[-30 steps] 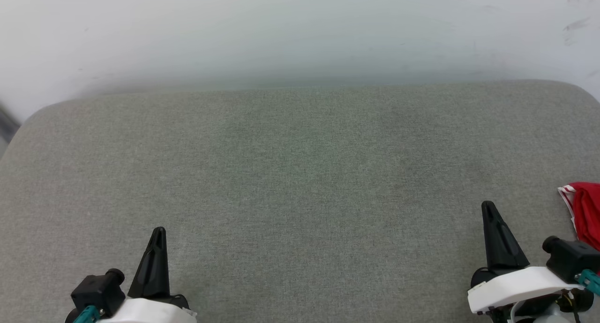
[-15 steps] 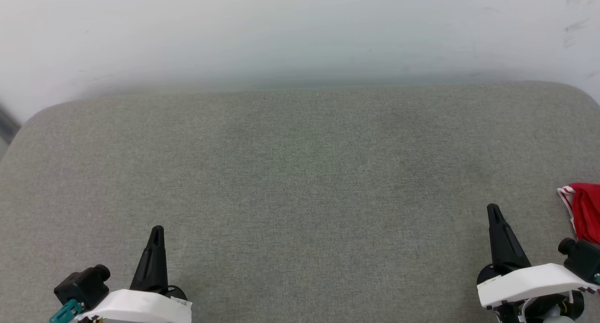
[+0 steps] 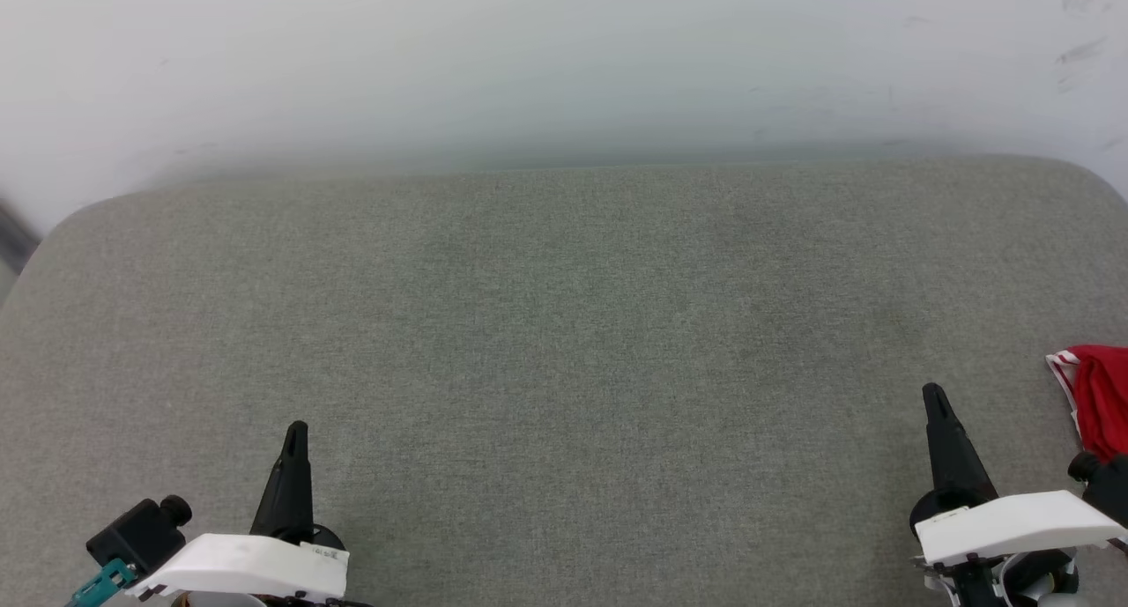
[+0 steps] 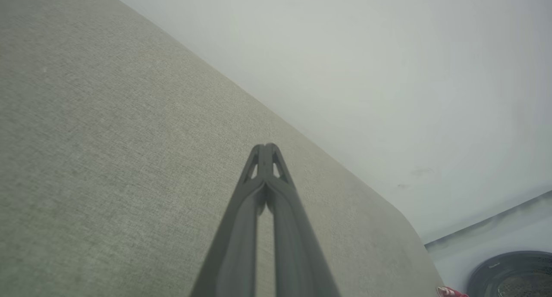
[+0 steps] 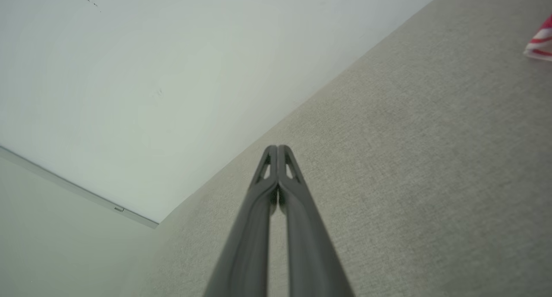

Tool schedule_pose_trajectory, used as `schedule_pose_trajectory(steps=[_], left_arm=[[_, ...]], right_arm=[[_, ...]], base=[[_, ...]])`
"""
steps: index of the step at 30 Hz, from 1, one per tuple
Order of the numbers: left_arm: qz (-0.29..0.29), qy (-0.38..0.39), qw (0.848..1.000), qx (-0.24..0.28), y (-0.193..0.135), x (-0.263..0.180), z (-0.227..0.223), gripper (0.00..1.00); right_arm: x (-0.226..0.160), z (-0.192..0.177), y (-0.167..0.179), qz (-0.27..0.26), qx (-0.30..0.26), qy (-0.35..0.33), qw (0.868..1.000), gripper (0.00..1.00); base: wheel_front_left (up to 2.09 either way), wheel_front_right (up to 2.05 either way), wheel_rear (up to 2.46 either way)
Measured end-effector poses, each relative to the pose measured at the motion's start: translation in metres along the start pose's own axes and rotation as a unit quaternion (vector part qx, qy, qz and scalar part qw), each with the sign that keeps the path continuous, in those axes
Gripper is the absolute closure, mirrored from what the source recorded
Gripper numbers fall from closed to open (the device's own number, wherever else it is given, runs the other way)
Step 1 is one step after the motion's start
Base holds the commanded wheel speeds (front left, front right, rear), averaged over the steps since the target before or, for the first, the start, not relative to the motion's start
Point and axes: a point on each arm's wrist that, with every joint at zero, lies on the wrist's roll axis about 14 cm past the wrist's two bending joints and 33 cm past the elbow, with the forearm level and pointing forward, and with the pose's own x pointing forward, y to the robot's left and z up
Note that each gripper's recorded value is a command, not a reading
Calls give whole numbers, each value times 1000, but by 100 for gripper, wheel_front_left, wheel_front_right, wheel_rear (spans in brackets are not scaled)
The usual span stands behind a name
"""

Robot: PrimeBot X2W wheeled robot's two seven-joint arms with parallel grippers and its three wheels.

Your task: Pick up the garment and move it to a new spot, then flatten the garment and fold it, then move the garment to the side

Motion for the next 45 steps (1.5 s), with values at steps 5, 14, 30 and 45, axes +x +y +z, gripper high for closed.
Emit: schedule_pose_trajectory(steps=[5, 14, 30, 45], left_arm=[[2, 2, 999, -34, 0, 2, 0, 100], [8, 8, 996, -92, 1, 4, -1, 100], [11, 15, 983, -181, 2, 9, -2, 100], [12, 22, 967, -253, 1, 11, -2, 100]], right_arm=[[0, 1, -2, -4, 33, 1, 999, 100], [2, 2, -3, -8, 89, 1, 996, 100], [3, 4, -5, -11, 175, 3, 984, 100], [5, 7, -4, -9, 245, 3, 970, 100]], base=[[0, 0, 0], [0, 0, 0], [0, 0, 0], [0, 0, 0]])
